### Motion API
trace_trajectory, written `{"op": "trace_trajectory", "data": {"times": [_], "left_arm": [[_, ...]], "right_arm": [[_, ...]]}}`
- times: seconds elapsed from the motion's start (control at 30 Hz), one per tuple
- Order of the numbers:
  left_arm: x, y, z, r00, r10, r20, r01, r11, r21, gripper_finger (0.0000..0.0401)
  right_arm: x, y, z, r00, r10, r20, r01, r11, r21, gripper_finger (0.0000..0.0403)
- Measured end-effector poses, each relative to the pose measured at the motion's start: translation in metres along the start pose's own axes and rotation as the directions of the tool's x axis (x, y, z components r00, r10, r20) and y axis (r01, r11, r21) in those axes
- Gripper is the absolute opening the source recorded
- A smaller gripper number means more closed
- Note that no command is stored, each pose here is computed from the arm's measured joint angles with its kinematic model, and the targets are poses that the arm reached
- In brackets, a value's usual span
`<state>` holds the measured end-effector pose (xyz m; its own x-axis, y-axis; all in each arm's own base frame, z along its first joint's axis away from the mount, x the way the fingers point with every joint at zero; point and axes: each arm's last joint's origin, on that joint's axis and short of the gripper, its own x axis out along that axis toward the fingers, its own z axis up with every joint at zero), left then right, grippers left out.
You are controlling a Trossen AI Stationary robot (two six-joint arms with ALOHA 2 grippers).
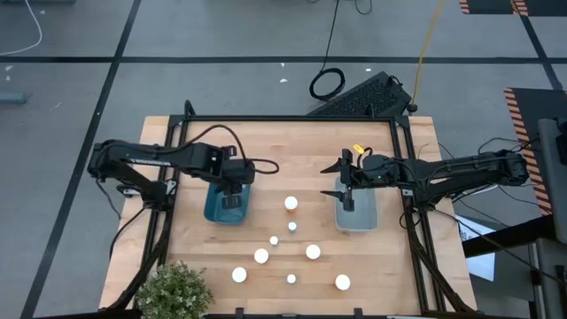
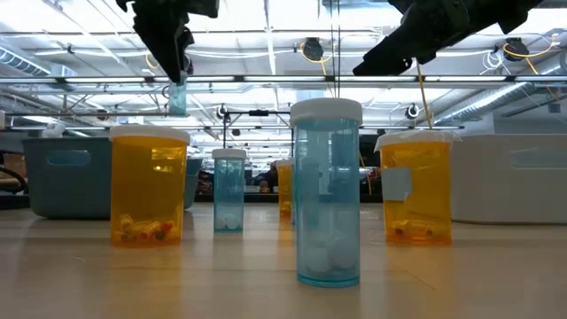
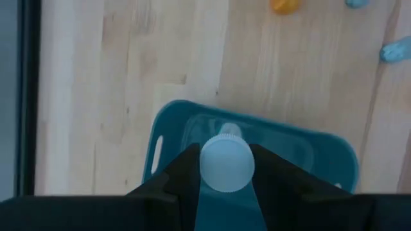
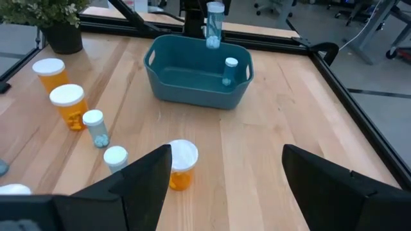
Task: Pick and place medicine bottles into bin by pill shape (circle, oval)
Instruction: Put the blue pill bottle into the blue bin
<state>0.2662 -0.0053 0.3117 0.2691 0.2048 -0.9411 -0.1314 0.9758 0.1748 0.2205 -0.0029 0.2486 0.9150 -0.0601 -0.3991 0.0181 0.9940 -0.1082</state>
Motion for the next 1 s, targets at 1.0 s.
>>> {"op": "trace_trajectory", "data": {"times": [1.0], "left_arm": [[0.104,-0.013,-0.045,0.999,0.019,-0.043,-0.019,1.0,-0.017,0.0129]], "right_arm": [[0.0,0.0,0.0,1.0,0.0,0.001,0.0,1.0,0.004,0.0288]]}}
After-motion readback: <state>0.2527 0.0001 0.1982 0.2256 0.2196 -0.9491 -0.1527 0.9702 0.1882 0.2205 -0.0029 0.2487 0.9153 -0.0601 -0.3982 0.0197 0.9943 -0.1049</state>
